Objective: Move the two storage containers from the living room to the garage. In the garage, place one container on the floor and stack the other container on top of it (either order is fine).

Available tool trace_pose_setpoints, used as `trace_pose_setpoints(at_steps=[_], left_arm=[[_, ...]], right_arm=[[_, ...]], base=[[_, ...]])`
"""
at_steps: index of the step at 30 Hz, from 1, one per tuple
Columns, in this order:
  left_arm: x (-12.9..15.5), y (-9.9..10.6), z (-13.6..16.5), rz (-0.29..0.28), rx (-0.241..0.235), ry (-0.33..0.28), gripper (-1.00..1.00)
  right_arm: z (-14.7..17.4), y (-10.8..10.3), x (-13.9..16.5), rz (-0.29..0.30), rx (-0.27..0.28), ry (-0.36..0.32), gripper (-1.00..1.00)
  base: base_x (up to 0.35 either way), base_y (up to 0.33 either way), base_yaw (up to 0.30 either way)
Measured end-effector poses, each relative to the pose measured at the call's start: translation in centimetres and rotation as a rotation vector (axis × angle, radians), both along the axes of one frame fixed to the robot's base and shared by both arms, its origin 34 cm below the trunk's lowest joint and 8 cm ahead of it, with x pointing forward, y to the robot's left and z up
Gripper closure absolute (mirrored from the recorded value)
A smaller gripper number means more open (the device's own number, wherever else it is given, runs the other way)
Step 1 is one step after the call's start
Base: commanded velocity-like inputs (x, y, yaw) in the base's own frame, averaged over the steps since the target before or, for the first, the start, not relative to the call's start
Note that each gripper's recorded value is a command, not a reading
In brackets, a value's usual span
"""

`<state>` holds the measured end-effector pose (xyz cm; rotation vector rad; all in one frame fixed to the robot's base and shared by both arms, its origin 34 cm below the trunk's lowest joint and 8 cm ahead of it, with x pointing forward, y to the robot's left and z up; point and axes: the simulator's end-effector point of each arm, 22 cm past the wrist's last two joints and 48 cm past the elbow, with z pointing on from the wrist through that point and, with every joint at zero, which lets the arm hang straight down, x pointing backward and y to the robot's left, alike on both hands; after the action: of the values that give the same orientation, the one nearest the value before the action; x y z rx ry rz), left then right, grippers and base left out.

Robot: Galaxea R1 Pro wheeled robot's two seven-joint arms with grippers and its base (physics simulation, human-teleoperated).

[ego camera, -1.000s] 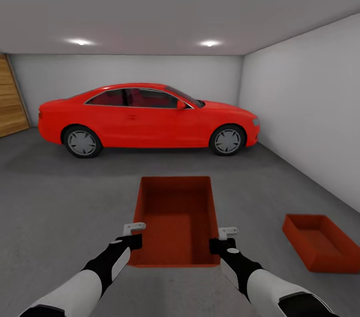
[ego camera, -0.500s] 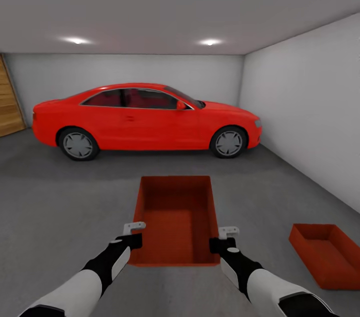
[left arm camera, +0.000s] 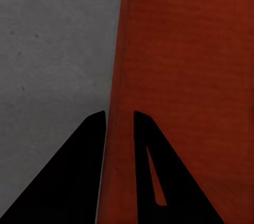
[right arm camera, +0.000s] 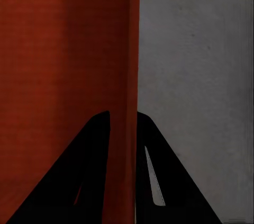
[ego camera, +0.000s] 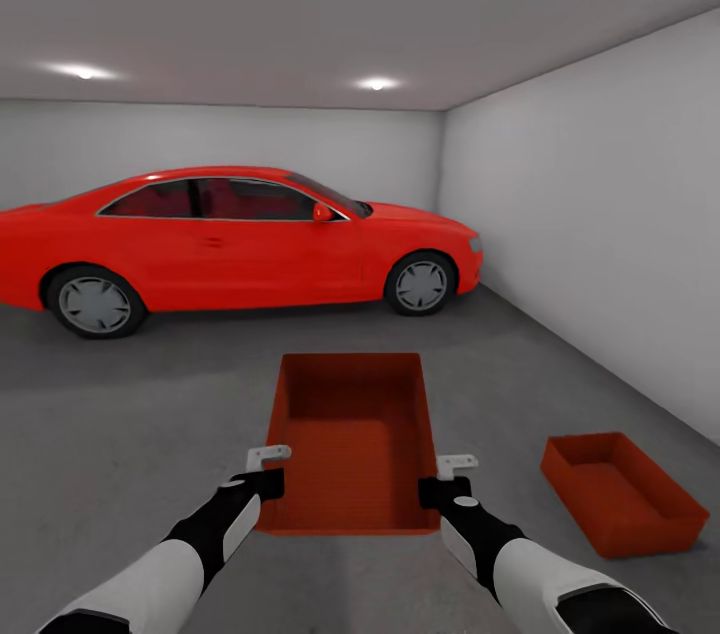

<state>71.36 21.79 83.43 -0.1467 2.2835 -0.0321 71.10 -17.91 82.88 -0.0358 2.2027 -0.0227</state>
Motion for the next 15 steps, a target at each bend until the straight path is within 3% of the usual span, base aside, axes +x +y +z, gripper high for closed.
trace_pose_setpoints(at_steps=[15], left_arm=[[-0.01, 0.0, -0.02, 0.0, 0.0, 0.0, 1.0]], right_arm=[[0.0, 0.0, 0.0, 0.0, 0.0, 0.0, 1.0]], base=[[0.007, 0.0, -0.287]])
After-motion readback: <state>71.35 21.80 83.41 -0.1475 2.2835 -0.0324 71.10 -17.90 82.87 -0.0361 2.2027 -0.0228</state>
